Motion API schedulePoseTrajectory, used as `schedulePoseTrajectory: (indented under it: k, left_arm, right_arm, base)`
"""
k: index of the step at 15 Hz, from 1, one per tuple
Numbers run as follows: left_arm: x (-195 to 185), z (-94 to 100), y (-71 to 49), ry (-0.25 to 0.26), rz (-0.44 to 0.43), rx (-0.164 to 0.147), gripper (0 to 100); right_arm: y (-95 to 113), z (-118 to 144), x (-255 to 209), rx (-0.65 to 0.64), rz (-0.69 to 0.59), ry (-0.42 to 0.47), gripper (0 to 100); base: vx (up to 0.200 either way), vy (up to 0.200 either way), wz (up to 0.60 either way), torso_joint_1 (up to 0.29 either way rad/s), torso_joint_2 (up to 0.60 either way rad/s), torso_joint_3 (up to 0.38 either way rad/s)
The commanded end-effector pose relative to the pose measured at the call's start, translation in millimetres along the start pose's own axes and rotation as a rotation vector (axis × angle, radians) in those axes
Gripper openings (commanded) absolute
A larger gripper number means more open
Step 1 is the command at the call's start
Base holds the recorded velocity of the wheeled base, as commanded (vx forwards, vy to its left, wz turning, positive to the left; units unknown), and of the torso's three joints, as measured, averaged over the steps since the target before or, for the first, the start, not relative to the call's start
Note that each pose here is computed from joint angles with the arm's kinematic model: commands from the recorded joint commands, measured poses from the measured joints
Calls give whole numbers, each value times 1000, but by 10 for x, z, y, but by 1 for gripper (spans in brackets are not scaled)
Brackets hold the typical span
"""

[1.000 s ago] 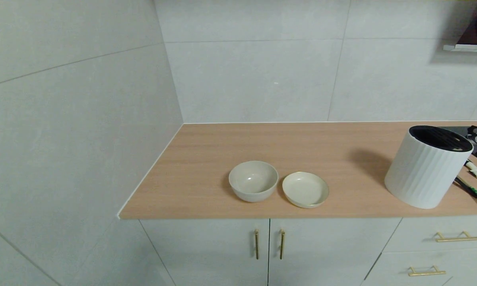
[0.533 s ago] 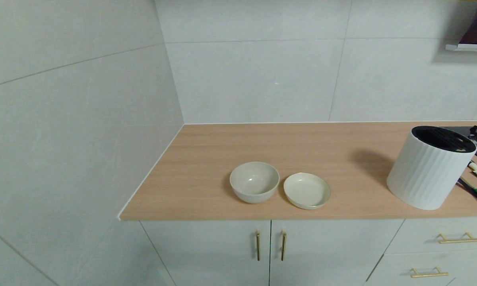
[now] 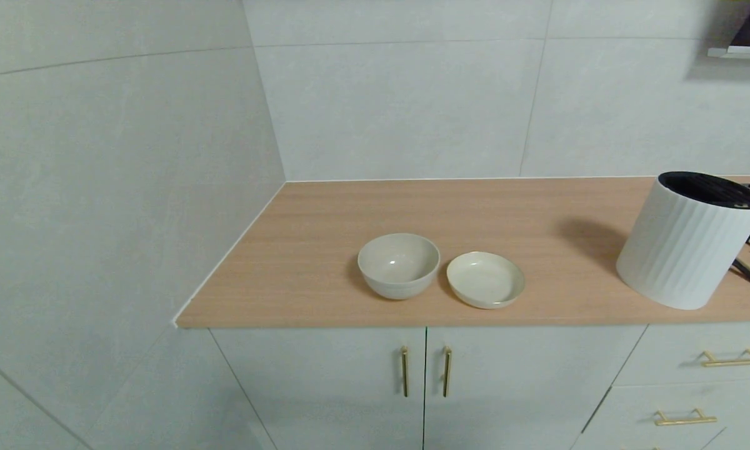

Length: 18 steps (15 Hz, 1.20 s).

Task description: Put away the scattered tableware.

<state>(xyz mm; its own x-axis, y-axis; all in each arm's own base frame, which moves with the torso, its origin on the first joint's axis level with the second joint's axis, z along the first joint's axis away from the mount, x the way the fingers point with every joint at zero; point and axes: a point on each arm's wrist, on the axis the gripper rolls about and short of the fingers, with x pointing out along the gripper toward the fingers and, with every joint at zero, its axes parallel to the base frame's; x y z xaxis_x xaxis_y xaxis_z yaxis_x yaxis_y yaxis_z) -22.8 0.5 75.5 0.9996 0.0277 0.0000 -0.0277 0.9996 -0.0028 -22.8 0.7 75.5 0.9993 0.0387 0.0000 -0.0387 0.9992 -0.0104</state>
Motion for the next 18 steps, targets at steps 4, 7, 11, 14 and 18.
schedulePoseTrajectory:
  k: [4, 7, 11, 14, 18]
  left_arm:
    - [0, 0, 0, 0, 1, -2, 100]
    - [0, 0, 0, 0, 1, 0, 100]
    - [0, 2, 0, -2, 1, 0, 100]
    - [0, 0, 0, 0, 1, 0, 100]
    - [0, 0, 0, 0, 1, 0, 100]
  right_arm:
    - [0, 0, 0, 0, 1, 0, 100]
    - [0, 0, 0, 0, 1, 0, 100]
    - [0, 0, 0, 0, 3, 0, 100]
    - [0, 0, 0, 0, 1, 0, 100]
    - [0, 2, 0, 0, 1, -2, 100]
  base:
    - [0, 0, 0, -232, 537, 297]
    - [0, 0, 0, -219, 512, 281]
    - [0, 0, 0, -198, 499, 293]
    - [0, 0, 0, -180, 469, 289]
    - [0, 0, 0, -163, 470, 300]
